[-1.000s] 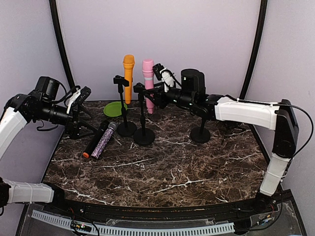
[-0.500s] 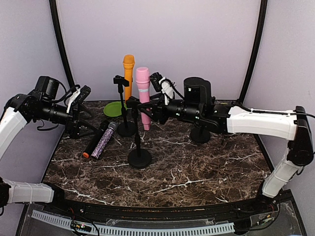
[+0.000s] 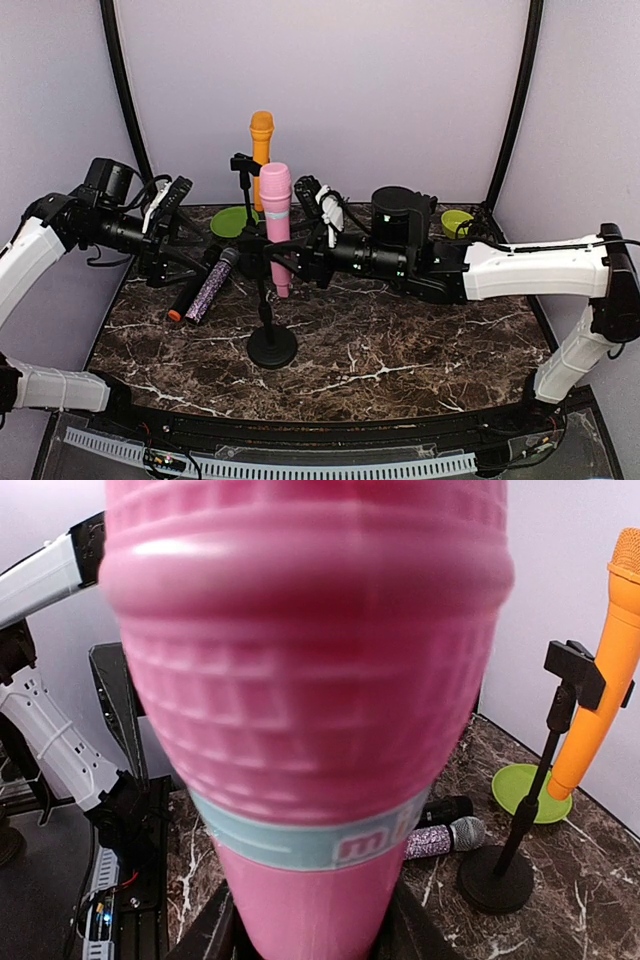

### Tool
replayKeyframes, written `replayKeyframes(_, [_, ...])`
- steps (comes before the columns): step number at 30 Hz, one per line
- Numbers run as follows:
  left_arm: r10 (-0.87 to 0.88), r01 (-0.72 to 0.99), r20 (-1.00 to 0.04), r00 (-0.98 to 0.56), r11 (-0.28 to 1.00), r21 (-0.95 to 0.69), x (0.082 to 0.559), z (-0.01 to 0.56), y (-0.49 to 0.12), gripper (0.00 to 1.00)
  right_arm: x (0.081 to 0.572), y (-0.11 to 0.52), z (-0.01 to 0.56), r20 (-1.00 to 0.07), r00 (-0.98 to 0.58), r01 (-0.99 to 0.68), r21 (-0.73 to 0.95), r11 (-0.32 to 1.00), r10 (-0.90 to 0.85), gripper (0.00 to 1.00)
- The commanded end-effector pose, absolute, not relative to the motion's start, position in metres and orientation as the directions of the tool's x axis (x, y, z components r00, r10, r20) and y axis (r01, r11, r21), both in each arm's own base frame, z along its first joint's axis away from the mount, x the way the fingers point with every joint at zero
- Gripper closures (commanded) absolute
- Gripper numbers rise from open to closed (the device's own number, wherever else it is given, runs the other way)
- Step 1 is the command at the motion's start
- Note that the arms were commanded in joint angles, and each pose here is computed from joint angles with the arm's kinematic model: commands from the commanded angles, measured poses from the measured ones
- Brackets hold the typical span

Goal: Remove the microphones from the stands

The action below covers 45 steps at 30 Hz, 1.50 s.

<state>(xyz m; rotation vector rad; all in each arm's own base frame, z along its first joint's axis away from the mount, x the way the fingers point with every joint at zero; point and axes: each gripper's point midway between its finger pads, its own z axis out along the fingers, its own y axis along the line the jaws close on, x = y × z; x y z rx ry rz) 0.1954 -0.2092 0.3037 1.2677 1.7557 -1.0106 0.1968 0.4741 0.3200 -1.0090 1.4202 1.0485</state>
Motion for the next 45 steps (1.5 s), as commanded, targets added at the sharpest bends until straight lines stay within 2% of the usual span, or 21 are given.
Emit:
replayKeyframes(1, [0.398,0.992,-0.910,-0.114,0.088,-0.085,0.195,0.316,-0.232,0.01,0.176,0.470,0.364,-0.994,-0.065,-0.975,0.083,0.206,0.093,0.53])
replayKeyframes(3, [0.392,0.996,-0.916,-0.080,0.076,-0.055,0.201,0.321,-0.239,0.01,0.176,0.467,0.360,-0.994,-0.073,-0.973,0.090,0.214,0.087,0.20])
replayKeyframes(4, [0.386,0.997,-0.920,-0.064,0.066,-0.041,0.204,0.324,-0.242,0.01,0.176,0.465,0.355,-0.994,-0.079,-0.971,0.094,0.218,0.076,0.09])
replayKeyframes(5, [0.382,0.998,-0.923,-0.046,0.052,-0.029,0.205,0.327,-0.244,0.01,0.176,0.464,0.354,-0.994,-0.078,-0.971,0.092,0.219,0.072,0.01])
replayKeyframes(6, [0.380,0.999,-0.925,-0.033,0.040,-0.020,0.207,0.330,-0.246,0.01,0.175,0.463,0.355,-0.995,-0.075,-0.971,0.089,0.221,0.071,0.00])
replayKeyframes(10, [0.376,1.000,-0.927,-0.006,-0.018,-0.014,0.208,0.336,-0.255,0.04,0.174,0.460,0.362,-0.996,-0.066,-0.973,0.078,0.217,0.061,0.00])
replayKeyframes(17, [0.395,0.995,-0.917,0.054,-0.100,0.015,0.198,0.326,-0.266,0.21,0.174,0.466,0.387,-0.998,-0.042,-0.979,0.051,0.199,0.051,0.05])
replayKeyframes(20, [0.399,0.994,-0.914,0.066,-0.106,0.026,0.199,0.324,-0.268,0.26,0.177,0.466,0.386,-0.998,-0.049,-0.978,0.058,0.201,0.048,0.13])
replayKeyframes(25, [0.401,0.994,-0.911,0.093,-0.094,0.060,0.202,0.326,-0.268,0.41,0.178,0.467,0.381,-0.997,-0.066,-0.979,0.072,0.190,0.038,0.26])
replayKeyframes(34, [0.425,0.994,-0.899,0.106,-0.069,0.085,0.206,0.319,-0.266,0.83,0.181,0.470,0.386,-0.997,-0.067,-0.981,0.074,0.182,0.042,0.40])
replayKeyframes(41, [0.432,0.995,-0.896,0.100,-0.049,0.088,0.210,0.318,-0.266,0.88,0.186,0.464,0.408,-0.997,-0.050,-0.977,0.062,0.204,0.067,0.63])
replayKeyframes(43, [0.436,0.994,-0.893,0.107,-0.047,0.096,0.210,0.318,-0.265,0.92,0.188,0.458,0.411,-0.997,-0.046,-0.972,0.059,0.227,0.065,0.60])
replayKeyframes(45, [0.444,0.994,-0.890,0.107,-0.038,0.100,0.210,0.317,-0.264,0.93,0.192,0.450,0.404,-0.996,-0.065,-0.963,0.078,0.259,0.058,0.47])
